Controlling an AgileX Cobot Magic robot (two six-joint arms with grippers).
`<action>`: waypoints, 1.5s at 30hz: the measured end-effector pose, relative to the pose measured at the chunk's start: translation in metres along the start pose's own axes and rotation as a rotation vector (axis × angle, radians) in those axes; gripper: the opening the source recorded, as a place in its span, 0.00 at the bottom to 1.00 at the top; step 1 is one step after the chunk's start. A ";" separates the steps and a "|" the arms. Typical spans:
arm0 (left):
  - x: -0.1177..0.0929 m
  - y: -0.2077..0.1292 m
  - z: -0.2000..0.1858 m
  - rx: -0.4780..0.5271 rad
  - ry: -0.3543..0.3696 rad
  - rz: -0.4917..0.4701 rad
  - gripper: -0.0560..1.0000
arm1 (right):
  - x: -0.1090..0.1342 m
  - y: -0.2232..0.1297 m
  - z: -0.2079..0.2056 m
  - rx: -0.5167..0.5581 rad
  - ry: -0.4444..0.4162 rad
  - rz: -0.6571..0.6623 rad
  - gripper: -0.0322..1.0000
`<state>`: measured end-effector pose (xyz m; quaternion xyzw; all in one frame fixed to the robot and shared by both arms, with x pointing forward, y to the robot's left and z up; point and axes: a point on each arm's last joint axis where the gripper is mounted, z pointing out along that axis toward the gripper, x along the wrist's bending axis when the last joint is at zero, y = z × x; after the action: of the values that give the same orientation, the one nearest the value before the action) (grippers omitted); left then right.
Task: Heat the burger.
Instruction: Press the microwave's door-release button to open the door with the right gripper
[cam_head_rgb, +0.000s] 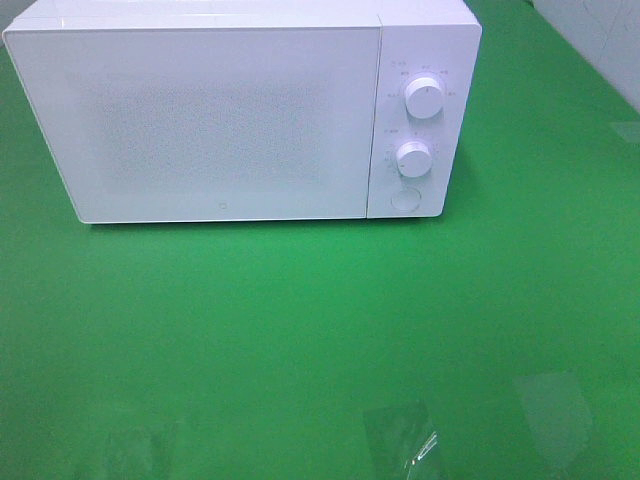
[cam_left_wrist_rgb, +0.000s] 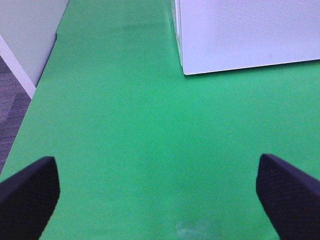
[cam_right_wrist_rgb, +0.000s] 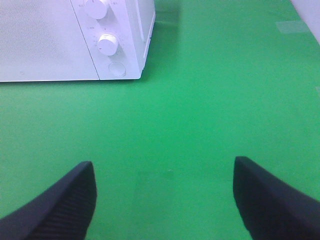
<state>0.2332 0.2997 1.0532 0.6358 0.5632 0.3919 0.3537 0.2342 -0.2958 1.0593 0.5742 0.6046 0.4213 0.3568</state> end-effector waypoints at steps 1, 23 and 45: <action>0.000 0.000 0.000 0.000 0.000 0.000 0.99 | 0.000 0.000 0.000 0.000 0.000 0.000 0.76; 0.000 0.000 0.000 0.000 0.000 0.000 0.99 | 0.002 0.034 0.004 -0.086 0.008 0.008 0.76; 0.000 0.000 0.000 0.000 0.000 0.000 0.99 | -0.002 0.073 0.103 -0.147 -0.012 0.021 0.75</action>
<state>0.2332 0.2997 1.0532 0.6358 0.5632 0.3919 0.3537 0.3574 -0.2888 1.0864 0.5553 0.5639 0.4647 0.3972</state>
